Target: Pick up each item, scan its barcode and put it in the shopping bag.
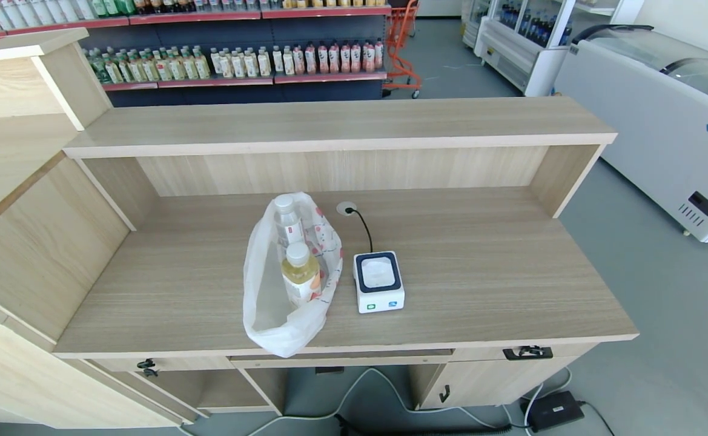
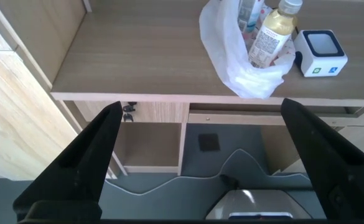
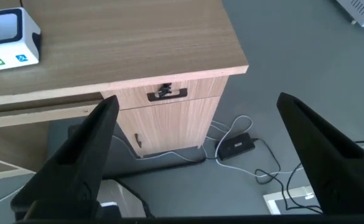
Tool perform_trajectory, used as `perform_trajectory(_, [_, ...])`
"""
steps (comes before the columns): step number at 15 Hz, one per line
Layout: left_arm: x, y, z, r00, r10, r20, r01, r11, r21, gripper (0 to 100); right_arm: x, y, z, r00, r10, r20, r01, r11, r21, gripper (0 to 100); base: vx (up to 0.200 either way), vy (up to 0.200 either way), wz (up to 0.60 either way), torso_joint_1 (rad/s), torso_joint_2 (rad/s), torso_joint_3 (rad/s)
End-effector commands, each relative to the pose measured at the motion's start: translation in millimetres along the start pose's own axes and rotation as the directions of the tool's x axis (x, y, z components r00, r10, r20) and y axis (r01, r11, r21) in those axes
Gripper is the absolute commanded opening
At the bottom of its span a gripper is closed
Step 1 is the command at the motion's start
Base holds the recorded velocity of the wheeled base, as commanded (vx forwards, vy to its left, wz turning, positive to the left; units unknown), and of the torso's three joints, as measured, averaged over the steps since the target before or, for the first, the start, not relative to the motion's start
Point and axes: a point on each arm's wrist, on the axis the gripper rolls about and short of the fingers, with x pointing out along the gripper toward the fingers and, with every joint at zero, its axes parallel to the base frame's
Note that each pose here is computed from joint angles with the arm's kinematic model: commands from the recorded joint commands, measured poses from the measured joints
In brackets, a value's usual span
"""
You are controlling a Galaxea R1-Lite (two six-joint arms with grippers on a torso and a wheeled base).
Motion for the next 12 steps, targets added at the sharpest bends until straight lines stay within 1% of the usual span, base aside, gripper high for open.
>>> perform_trajectory(1, [0.0, 0.0, 0.0, 1.0, 0.0, 0.0, 0.0, 1.0, 0.0, 100, -4.5, -3.4, -4.8, 0.999, 0.046, 0.021, -0.047, 0.999, 0.005, 100, 0.0, 0.0, 0.0, 0.0, 0.0, 0.0])
perform_trajectory(3, [0.0, 0.0, 0.0, 1.0, 0.0, 0.0, 0.0, 1.0, 0.0, 100, -4.2, -3.8, -5.0, 0.999, 0.035, 0.014, -0.035, 0.999, 0.019, 100, 0.0, 0.0, 0.0, 0.0, 0.0, 0.0])
perform_trajectory(4, [0.0, 0.0, 0.0, 1.0, 0.0, 0.0, 0.0, 1.0, 0.0, 100, -4.2, -4.1, -5.5, 1.0, 0.026, 0.009, -0.026, 0.999, 0.045, 100, 0.0, 0.0, 0.0, 0.0, 0.0, 0.0])
perform_trajectory(5, [0.0, 0.0, 0.0, 1.0, 0.0, 0.0, 0.0, 1.0, 0.0, 100, -4.4, -4.6, -6.4, 0.999, 0.05, 0.006, -0.051, 0.997, 0.055, 100, 0.0, 0.0, 0.0, 0.0, 0.0, 0.0])
perform_trajectory(6, [0.0, 0.0, 0.0, 1.0, 0.0, 0.0, 0.0, 1.0, 0.0, 100, -6.4, -5.6, -8.6, 0.994, 0.106, 0.021, -0.107, 0.993, 0.057, 100, 0.0, 0.0, 0.0, 0.0, 0.0, 0.0])
perform_trajectory(7, [0.0, 0.0, 0.0, 1.0, 0.0, 0.0, 0.0, 1.0, 0.0, 100, -10.4, -5.9, -11.1, 0.991, 0.114, 0.065, -0.118, 0.991, 0.056, 100, 0.0, 0.0, 0.0, 0.0, 0.0, 0.0])
perform_trajectory(12, [0.0, 0.0, 0.0, 1.0, 0.0, 0.0, 0.0, 1.0, 0.0, 100, -11.1, -6.2, -11.8, 0.991, 0.109, 0.071, -0.114, 0.991, 0.071, 100, 0.0, 0.0, 0.0, 0.0, 0.0, 0.0])
